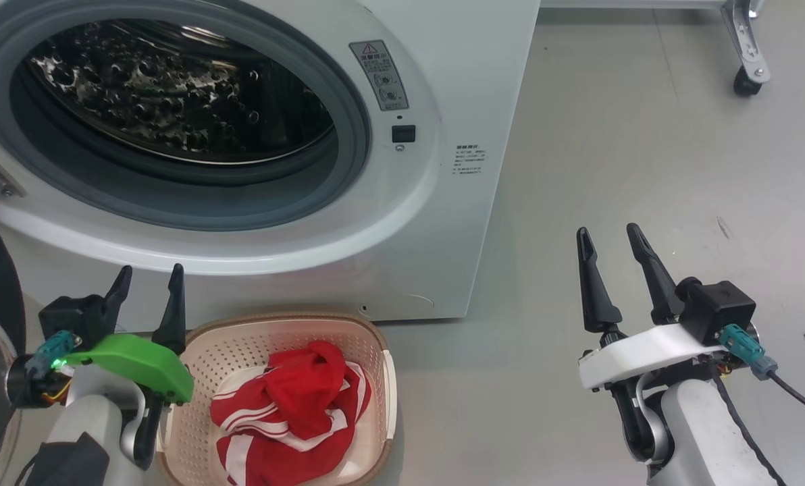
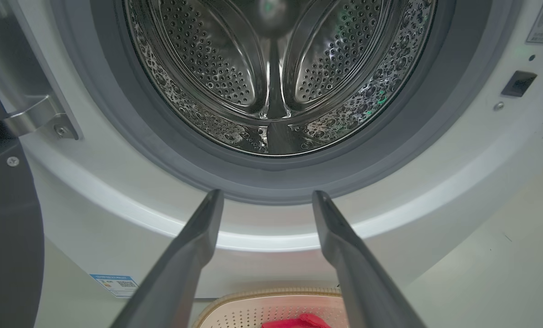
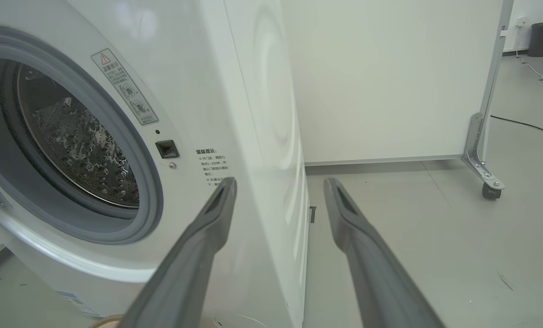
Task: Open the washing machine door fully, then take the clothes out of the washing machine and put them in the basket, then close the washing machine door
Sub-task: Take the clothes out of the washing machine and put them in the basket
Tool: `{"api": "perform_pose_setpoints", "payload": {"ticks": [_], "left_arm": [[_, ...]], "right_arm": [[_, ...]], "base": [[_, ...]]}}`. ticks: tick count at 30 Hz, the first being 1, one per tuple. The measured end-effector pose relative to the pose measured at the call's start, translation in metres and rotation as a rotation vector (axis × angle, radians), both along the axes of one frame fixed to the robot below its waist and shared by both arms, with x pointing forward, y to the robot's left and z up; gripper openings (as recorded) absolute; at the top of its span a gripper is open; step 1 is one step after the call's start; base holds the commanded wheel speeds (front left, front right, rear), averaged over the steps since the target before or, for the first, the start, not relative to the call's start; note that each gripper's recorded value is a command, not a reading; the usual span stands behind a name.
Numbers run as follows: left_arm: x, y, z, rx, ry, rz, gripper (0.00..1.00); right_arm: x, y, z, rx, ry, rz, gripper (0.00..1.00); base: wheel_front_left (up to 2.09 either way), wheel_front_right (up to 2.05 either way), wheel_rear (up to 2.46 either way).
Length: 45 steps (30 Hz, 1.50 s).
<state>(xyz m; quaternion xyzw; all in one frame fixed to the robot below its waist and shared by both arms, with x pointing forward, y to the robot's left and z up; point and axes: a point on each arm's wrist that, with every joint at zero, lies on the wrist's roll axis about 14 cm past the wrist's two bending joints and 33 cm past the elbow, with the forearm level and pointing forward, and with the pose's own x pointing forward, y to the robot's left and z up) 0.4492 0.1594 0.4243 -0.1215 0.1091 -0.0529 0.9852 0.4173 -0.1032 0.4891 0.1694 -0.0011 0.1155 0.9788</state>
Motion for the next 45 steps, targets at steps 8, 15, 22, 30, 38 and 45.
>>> {"api": "perform_pose_setpoints", "payload": {"ticks": [8,15,22,30,38,45], "left_arm": [[-0.023,0.014,0.032,-0.013,-0.097,0.041,1.0],[-0.041,0.012,0.045,-0.022,-0.15,0.041,1.0],[-0.054,0.004,0.053,-0.019,-0.182,0.023,1.0],[-0.063,-0.004,0.054,-0.037,-0.194,0.015,1.0],[-0.069,-0.006,0.059,-0.037,-0.211,0.01,1.0],[-0.073,-0.006,0.061,-0.034,-0.221,0.011,1.0]], "right_arm": [[-0.014,0.007,0.016,0.013,-0.037,0.018,1.0],[-0.024,0.009,0.02,0.014,-0.049,0.023,1.0],[-0.032,0.005,0.018,0.015,-0.042,0.013,1.0],[-0.033,0.001,0.021,0.016,-0.051,0.0,1.0],[-0.037,-0.003,0.019,0.016,-0.043,-0.013,1.0],[-0.039,-0.005,0.018,0.015,-0.042,-0.017,1.0]], "base": [[0.0,0.0,0.0],[0.0,0.0,0.0],[0.0,0.0,0.0],[0.0,0.0,0.0],[0.0,0.0,0.0],[0.0,0.0,0.0]]}}
